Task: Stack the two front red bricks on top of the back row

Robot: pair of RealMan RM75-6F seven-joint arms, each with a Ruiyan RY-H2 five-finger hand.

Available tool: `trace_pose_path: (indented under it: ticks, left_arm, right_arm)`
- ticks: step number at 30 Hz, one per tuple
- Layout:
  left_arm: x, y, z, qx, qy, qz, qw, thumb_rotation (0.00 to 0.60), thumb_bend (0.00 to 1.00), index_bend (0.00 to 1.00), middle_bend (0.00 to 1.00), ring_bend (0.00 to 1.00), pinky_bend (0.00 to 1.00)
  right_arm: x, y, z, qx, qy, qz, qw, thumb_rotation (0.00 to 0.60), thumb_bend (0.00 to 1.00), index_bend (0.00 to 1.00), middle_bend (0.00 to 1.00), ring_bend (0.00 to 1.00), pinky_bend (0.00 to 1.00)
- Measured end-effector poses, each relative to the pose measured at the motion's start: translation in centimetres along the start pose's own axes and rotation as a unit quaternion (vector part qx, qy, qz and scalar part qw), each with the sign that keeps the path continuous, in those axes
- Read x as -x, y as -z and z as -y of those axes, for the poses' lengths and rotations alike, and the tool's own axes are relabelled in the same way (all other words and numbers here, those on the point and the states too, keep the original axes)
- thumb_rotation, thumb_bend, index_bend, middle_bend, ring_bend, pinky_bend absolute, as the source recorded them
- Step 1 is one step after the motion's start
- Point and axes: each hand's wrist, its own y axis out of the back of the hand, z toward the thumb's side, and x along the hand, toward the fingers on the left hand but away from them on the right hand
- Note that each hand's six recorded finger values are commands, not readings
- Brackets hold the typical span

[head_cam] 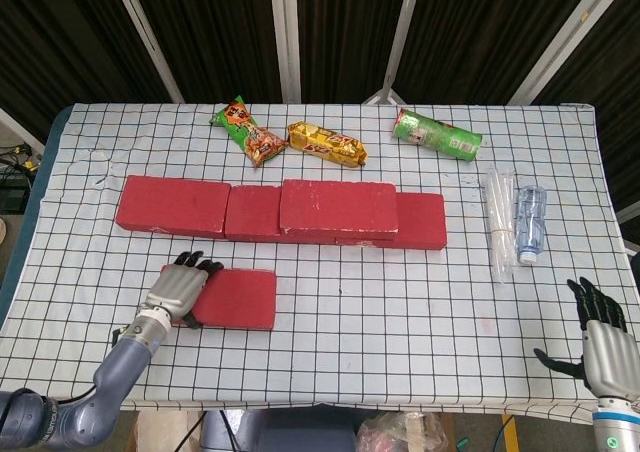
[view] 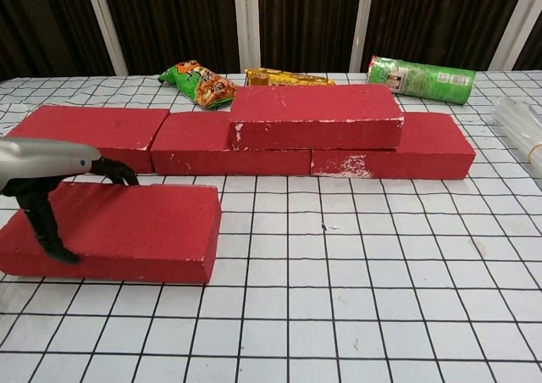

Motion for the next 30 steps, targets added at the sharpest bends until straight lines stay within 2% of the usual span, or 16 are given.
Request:
trace_pose_path:
  ticks: [8,14,22,27,30]
  left_arm:
    - [0.2,0.5,-0.9,0.015,0.001,-0.003,0.9999,0.600,0.04,0.25,0.17,0.00,0.00]
    - [0.5,1.4,-2.9,0.018,-0.001,-0.008,0.9998,0.600,0.04,0.25,0.17,0.00,0.00]
    - [0.1,3.4,-7.8,-0.024,-0.004,-0.030,0.9993,0.600,0.04,0.26,0.17,0.00,0.00]
    - [-0.4,3.9,-10.8,-0.039,-0.013,-0.024,0.9989,0.600,0.04,0.26,0.18,0.00,0.00]
    - [-0.9,4.0,-11.9,-0.039,-0.017,-0.013,0.9990,0.600,0.04,0.27,0.18,0.00,0.00]
  right_arm:
    - [0.0,0.1,-0.1,-0.001,0.001,0.002,1.0000,0.600,0.13,0.07,0.00,0.00,0.00]
    - [-0.1,0.2,-0.2,-0.002,0.004,0.003,1.0000,0.600,0.13,0.07,0.00,0.00,0.00]
    - [0.4,0.8,-0.2,-0.008,0.013,0.023,0.9996,0.600,0.13,0.07,0.00,0.00,0.00]
    - [0.9,1.5,-0.4,-0.015,0.025,0.048,0.9984,0.600,0.13,0.07,0.00,0.00,0.00]
    - [1.1,1.7,-0.4,-0.018,0.031,0.059,0.9976,0.600,0.13,0.07,0.00,0.00,0.00]
